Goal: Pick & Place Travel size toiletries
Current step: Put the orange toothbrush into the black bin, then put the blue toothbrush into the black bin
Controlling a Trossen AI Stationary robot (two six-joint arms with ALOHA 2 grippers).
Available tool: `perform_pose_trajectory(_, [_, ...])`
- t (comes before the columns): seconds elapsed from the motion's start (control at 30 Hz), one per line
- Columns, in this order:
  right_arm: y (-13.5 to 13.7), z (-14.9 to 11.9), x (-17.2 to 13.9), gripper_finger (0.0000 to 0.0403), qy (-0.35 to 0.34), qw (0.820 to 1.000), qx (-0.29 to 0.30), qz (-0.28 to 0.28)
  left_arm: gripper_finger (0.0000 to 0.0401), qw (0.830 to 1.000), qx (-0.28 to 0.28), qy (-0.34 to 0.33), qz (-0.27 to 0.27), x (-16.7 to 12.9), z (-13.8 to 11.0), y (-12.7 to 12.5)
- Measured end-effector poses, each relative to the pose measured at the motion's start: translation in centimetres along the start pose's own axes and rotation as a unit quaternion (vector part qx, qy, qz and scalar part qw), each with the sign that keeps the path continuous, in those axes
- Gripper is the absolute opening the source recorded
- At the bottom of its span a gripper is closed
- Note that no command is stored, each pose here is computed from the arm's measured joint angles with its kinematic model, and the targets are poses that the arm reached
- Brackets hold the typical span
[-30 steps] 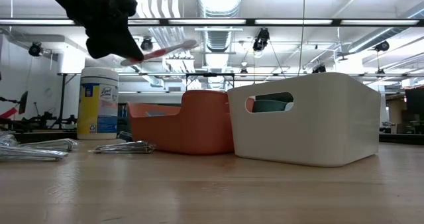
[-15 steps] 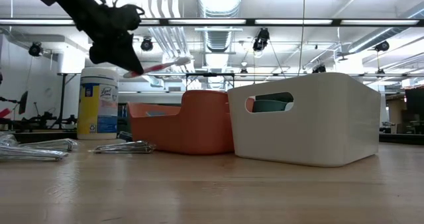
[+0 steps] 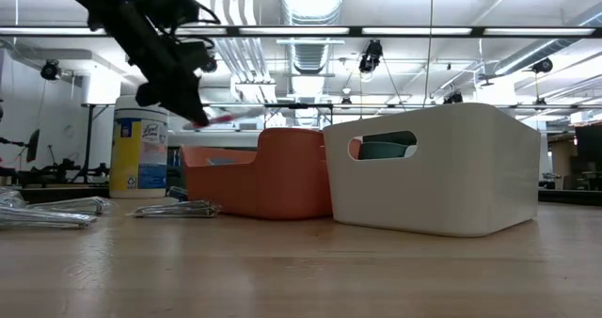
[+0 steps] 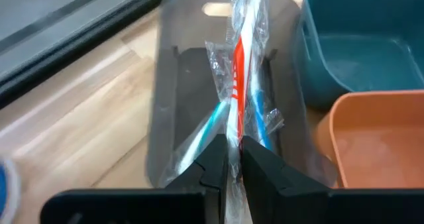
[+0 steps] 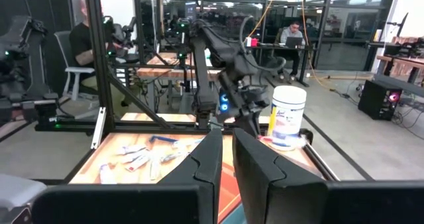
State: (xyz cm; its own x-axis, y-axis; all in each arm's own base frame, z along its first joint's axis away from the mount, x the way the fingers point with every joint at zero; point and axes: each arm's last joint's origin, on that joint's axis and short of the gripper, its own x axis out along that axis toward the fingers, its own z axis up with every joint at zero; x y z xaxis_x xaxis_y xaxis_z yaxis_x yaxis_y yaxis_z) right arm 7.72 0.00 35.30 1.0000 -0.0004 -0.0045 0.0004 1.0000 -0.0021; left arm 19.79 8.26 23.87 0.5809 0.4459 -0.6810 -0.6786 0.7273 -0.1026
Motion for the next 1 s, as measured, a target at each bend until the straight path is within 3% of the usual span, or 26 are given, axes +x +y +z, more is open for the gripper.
perform_pose_trajectory(0.27, [0.0,0.0,0.0,0.0034,0.0,1.0,0.001,0.0,0.0037,1.0,0.021,0.008,-0.001,2.0,0.6,-0.6])
perform_pose_trajectory(0.53, [0.0,0.0,0.0,0.0034,0.0,1.0,0.0,0.0,0.0041,1.0,0.021,0.008,0.0,2.1,1.2,-0.8])
perform_pose_trajectory(1.0, [0.0,0.0,0.0,0.0034,0.0,1.0,0.0,0.0,0.0124,1.0,0.026,0.004,0.0,1.6,1.2,-0.7])
